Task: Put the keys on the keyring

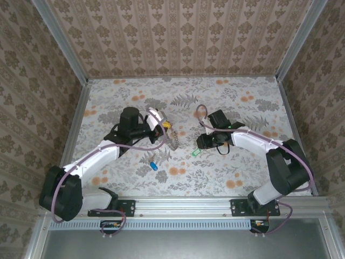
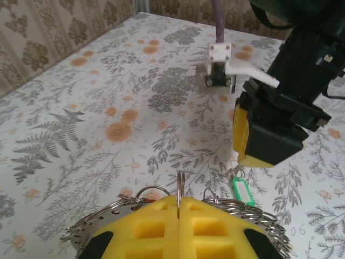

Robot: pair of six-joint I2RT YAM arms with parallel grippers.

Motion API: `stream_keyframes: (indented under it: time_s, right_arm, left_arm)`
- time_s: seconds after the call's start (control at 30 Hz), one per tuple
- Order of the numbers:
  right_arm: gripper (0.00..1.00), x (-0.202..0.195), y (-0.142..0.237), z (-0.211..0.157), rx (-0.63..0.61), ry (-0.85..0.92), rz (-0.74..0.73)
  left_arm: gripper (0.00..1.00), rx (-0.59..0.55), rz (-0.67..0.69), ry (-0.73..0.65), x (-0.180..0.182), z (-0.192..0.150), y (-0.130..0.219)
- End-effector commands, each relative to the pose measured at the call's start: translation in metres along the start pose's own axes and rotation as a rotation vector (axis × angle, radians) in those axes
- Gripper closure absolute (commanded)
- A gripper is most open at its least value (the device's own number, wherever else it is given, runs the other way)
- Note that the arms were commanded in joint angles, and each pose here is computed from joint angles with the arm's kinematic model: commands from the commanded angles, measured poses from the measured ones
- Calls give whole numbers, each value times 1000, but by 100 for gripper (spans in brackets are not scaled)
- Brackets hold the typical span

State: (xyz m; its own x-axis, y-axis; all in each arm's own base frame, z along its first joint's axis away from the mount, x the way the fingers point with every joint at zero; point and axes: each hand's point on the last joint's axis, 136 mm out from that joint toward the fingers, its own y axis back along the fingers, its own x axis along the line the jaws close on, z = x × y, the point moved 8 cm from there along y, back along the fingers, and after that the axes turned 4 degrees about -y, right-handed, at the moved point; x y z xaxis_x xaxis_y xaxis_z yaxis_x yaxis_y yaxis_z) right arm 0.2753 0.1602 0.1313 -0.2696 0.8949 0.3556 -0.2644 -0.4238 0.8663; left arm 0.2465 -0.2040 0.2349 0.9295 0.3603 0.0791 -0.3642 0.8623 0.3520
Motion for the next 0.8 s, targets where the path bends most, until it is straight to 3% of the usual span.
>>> stream_keyframes:
  time_s: [0.0, 0.47, 0.77]
  right_arm:
    - [64, 0, -6, -8, 89, 24, -41]
    - [57, -11, -29, 0, 95, 23, -170]
    - [56, -14, -39, 0, 112, 25, -174]
  left_arm:
    - [100, -17, 28, -19, -1, 7, 7]
    - [100, -29, 30, -22, -4, 10, 10]
    - [100, -31, 26, -21, -5, 11, 9]
